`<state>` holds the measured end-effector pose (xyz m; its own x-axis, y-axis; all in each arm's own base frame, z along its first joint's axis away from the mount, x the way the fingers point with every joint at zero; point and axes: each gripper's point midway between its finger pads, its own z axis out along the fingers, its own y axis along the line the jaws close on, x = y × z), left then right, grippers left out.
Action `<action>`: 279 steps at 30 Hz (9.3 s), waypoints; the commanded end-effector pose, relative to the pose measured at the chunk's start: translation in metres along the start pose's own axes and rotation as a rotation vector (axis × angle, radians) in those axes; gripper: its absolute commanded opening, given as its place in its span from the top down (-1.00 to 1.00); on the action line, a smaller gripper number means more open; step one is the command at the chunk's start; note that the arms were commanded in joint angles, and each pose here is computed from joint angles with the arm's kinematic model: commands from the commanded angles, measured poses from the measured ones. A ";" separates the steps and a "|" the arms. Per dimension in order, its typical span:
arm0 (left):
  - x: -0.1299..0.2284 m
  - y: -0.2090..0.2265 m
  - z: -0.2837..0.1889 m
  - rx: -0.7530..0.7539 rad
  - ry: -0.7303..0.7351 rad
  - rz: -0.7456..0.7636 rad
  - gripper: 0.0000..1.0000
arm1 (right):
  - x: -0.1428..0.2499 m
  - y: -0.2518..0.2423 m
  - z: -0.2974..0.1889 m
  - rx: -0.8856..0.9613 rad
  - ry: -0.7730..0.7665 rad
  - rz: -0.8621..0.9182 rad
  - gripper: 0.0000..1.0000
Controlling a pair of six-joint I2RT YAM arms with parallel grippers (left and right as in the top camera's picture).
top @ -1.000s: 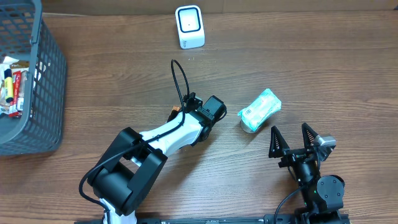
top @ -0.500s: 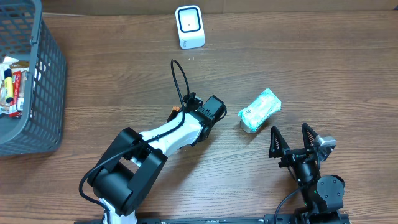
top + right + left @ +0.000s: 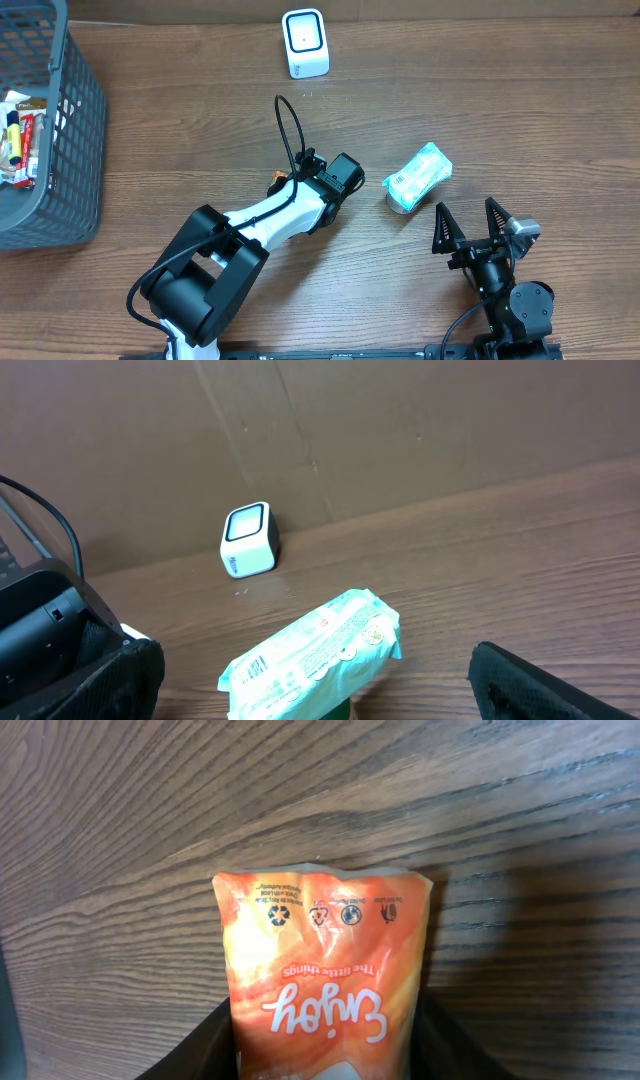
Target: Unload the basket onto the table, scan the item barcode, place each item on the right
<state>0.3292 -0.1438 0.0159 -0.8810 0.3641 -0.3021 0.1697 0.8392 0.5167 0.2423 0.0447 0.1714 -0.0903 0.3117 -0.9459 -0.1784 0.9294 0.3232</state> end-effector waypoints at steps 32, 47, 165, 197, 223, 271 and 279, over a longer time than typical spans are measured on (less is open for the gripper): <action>-0.057 -0.001 -0.051 0.485 0.083 -0.204 0.11 | 0.001 -0.005 0.000 0.018 -0.007 0.001 -1.00; -0.019 0.009 -0.020 0.716 0.240 -0.172 0.14 | 0.001 -0.005 0.000 0.018 -0.008 0.001 -1.00; 0.004 -0.030 -0.001 0.692 0.203 -0.150 0.82 | 0.001 -0.005 0.000 0.018 -0.008 0.001 -1.00; -0.012 0.014 -0.027 -0.353 -0.157 0.202 0.92 | 0.001 -0.005 0.000 0.018 -0.007 0.001 -1.00; -0.018 -0.014 -0.036 -0.187 -0.177 0.077 0.33 | 0.001 -0.005 0.000 0.018 -0.008 0.001 -1.00; 0.001 -0.023 -0.007 0.522 0.243 -0.063 0.66 | 0.001 -0.005 0.000 0.018 -0.007 0.001 -1.00; -0.001 -0.024 -0.009 0.531 0.242 -0.083 -0.01 | 0.001 -0.005 0.000 0.018 -0.008 0.001 -1.00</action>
<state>0.3233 -0.1664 0.0129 -0.9655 0.2385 -0.1047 0.2389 0.9710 0.0082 0.2423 0.0448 0.1712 -0.0912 0.3119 -0.9457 -0.1785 0.9292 0.3236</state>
